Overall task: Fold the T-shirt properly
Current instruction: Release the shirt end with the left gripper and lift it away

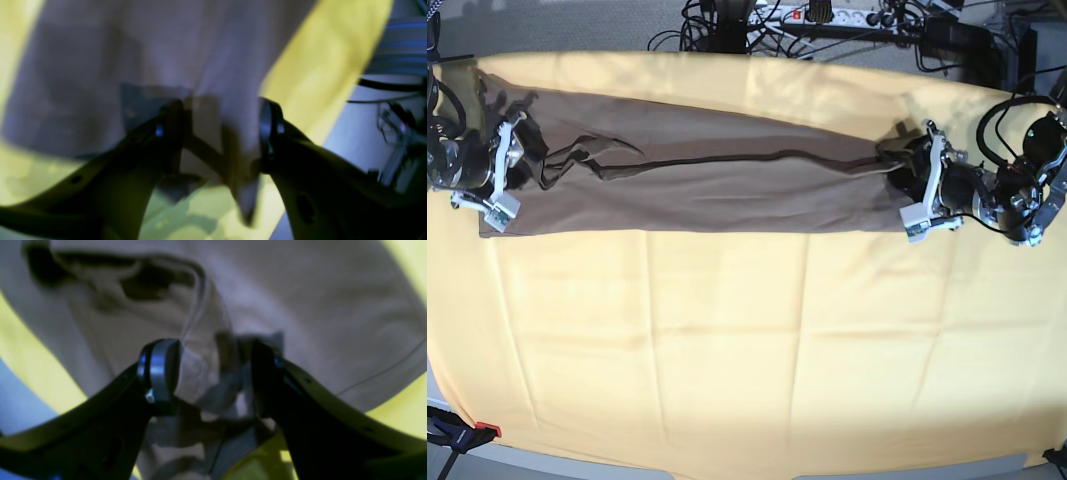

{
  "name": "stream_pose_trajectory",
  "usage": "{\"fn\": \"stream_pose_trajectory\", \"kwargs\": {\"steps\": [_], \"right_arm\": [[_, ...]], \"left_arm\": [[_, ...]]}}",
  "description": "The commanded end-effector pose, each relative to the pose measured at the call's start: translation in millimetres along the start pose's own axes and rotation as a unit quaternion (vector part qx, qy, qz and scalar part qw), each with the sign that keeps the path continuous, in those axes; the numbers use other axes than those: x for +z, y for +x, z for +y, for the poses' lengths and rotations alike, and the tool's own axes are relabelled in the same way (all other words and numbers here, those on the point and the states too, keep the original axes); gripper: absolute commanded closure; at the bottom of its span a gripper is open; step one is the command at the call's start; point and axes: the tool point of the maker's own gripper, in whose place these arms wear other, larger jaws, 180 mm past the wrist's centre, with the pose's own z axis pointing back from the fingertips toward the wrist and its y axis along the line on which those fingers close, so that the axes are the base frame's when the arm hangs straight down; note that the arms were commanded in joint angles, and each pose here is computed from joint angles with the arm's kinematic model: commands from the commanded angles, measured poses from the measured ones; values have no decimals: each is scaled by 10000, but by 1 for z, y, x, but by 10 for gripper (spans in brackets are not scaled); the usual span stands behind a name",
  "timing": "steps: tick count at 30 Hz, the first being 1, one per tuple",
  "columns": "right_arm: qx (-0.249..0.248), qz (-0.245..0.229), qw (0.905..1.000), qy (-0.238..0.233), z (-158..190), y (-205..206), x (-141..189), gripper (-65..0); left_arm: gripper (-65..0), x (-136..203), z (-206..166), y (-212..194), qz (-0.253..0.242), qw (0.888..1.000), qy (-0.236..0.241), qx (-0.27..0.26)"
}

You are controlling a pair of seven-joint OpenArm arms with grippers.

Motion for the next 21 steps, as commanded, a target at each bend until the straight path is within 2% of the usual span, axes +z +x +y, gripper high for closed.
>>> {"fn": "stream_pose_trajectory", "kwargs": {"steps": [1,5,9,11,13,16,17,21], "right_arm": [[112,-126,9997,-187,-12,11,13,-356],[100,-432,9980,-444,-26,27,30,-356],[-62,-1253,9914,-370,-26,60,62,-355],[-144,-1643,9859,-285,-23,74,78,-330],[-280,-1985,9793,-289,-24,83,86,-259],[-464,-2043,9765,-499,-30,78,77,-46],[-523,-1999,9764,-623,-34,74,70,0],[-879,-2035,9699,-1012,-49,58,43,0]], "left_arm": [[-301,22,14,9,-162,9995,280,-31],[-301,71,38,27,-679,9942,833,85],[-301,128,47,48,-1274,9853,1110,255],[-301,150,45,54,-1492,9819,1123,316],[-301,165,45,50,-1522,9800,1228,375],[-301,179,49,40,-1645,9743,1450,524],[-300,183,50,38,-1740,9715,1497,584],[-298,190,59,28,-2079,9576,1750,959]]}}
